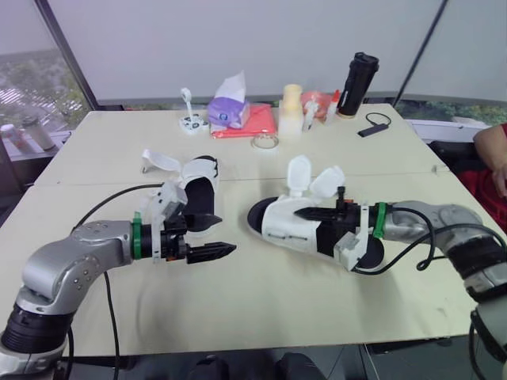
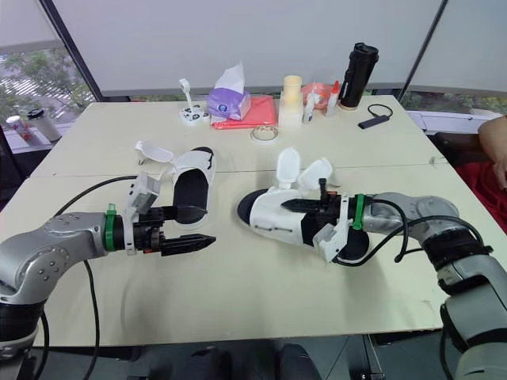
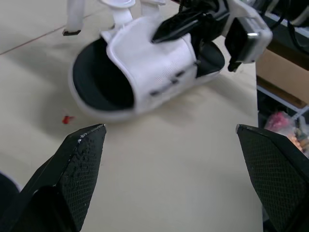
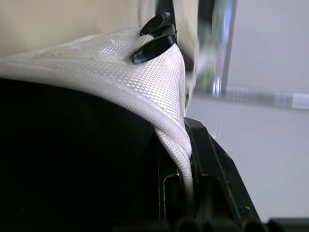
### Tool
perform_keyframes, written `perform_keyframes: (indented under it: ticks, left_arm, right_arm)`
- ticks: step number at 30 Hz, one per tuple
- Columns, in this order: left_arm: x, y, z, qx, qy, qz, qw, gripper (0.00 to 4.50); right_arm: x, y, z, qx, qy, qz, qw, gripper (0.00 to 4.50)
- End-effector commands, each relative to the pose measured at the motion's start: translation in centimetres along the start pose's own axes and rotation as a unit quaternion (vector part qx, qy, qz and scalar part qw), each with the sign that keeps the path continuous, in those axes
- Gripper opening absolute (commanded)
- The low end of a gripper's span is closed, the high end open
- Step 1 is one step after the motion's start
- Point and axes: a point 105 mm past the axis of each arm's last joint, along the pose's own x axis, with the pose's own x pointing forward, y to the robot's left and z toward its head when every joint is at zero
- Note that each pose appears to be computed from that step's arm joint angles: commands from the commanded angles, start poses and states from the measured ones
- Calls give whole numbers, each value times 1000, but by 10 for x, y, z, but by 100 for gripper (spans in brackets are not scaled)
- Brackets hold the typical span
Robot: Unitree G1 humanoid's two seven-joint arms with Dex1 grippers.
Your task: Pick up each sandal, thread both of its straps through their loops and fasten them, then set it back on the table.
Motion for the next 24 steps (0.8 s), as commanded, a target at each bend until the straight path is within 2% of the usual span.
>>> perform_keyframes:
  ticks: [1, 4, 7, 12, 16, 20, 24]
  left_arm:
    - [-1, -7, 7, 19, -10, -7, 1000, 450]
    - [-2, -6, 6, 16, -8, 0, 1000, 450]
    - [-3, -5, 5, 15, -9, 4, 1000, 450]
    - [-1, -5, 5, 14, -12, 9, 1000, 450]
    - [0, -7, 2, 11, -10, 7, 1000, 450]
    - [1, -7, 2, 14, -6, 0, 1000, 450]
    - [1, -7, -1, 20, 2, -9, 1000, 450]
  right_arm:
    - [12, -7, 12, -38, -58, -10, 998, 4]
    - [12, 10, 20, -41, -91, 13, 995, 4]
    - [12, 14, 29, -39, -124, 9, 992, 4]
    - [15, 14, 12, -18, -90, 0, 996, 4]
    - [17, 21, 13, 24, -90, 7, 996, 4]
    - [21, 18, 12, 41, -86, 0, 995, 150]
    - [19, 13, 5, 42, -65, -4, 997, 353]
